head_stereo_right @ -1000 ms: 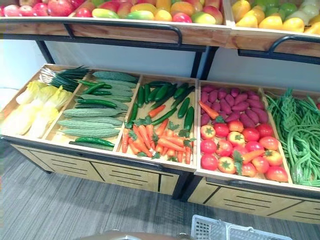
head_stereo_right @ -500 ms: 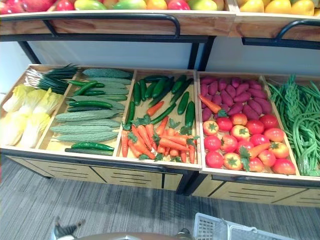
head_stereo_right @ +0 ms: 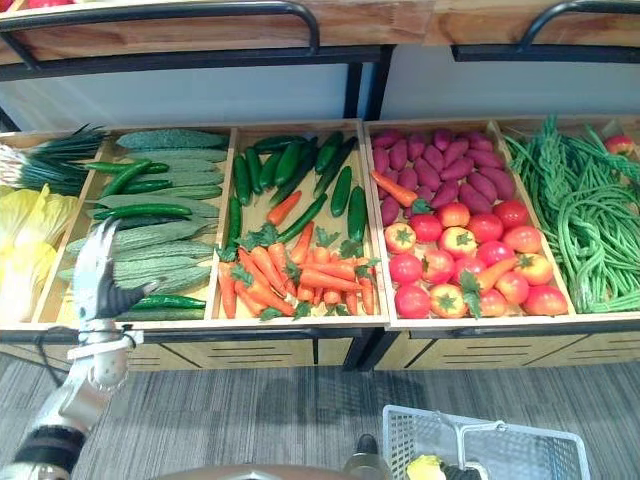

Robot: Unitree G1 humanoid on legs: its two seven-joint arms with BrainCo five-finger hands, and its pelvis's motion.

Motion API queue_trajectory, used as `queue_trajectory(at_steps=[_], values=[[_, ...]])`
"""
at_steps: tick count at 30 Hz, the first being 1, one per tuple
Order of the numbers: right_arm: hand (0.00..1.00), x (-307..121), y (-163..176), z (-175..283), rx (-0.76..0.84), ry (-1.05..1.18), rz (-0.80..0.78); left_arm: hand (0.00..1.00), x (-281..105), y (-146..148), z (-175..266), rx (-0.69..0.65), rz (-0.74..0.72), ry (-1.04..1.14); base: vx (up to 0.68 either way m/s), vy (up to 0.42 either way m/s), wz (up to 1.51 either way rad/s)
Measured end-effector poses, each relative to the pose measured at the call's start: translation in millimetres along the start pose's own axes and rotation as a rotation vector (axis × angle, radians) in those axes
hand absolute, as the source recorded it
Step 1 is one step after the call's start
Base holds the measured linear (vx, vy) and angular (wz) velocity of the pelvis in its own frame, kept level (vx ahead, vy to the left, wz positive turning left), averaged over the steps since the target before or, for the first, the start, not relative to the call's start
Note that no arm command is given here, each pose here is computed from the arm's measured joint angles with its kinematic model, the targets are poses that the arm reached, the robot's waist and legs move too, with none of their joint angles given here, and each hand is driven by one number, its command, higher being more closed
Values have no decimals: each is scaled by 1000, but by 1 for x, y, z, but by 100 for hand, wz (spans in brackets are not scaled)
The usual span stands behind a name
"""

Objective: Pick vegetable in the basket

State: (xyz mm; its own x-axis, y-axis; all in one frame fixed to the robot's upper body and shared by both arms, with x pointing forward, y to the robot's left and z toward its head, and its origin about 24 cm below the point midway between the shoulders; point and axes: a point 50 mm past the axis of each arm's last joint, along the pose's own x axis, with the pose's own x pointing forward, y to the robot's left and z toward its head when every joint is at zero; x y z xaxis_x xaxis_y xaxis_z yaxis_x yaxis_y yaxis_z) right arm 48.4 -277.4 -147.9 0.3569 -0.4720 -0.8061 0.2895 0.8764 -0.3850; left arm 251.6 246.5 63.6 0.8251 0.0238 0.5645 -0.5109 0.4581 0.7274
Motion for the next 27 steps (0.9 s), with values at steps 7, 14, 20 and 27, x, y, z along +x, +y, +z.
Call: queue_trajectory(at_steps=[7, 14, 20, 27], values=[[100, 3, -16, 9, -34, -32, -8, 0, 15, -25, 40, -107, -293, -253, 6, -2, -27], [100, 4, -17, 13, -88, -52, 18, 0, 7, -55, 57, -138, -691, -352, -61, -16, -17], [100, 5, -19, 19, -110, -81, 18, 0, 11, -71, 60, -139, -927, -348, -32, -24, -14], [100, 4, -21, 32, -203, -162, 69, 0, 16, -82, 63, -54, -1122, -389, -7, -19, -8]])
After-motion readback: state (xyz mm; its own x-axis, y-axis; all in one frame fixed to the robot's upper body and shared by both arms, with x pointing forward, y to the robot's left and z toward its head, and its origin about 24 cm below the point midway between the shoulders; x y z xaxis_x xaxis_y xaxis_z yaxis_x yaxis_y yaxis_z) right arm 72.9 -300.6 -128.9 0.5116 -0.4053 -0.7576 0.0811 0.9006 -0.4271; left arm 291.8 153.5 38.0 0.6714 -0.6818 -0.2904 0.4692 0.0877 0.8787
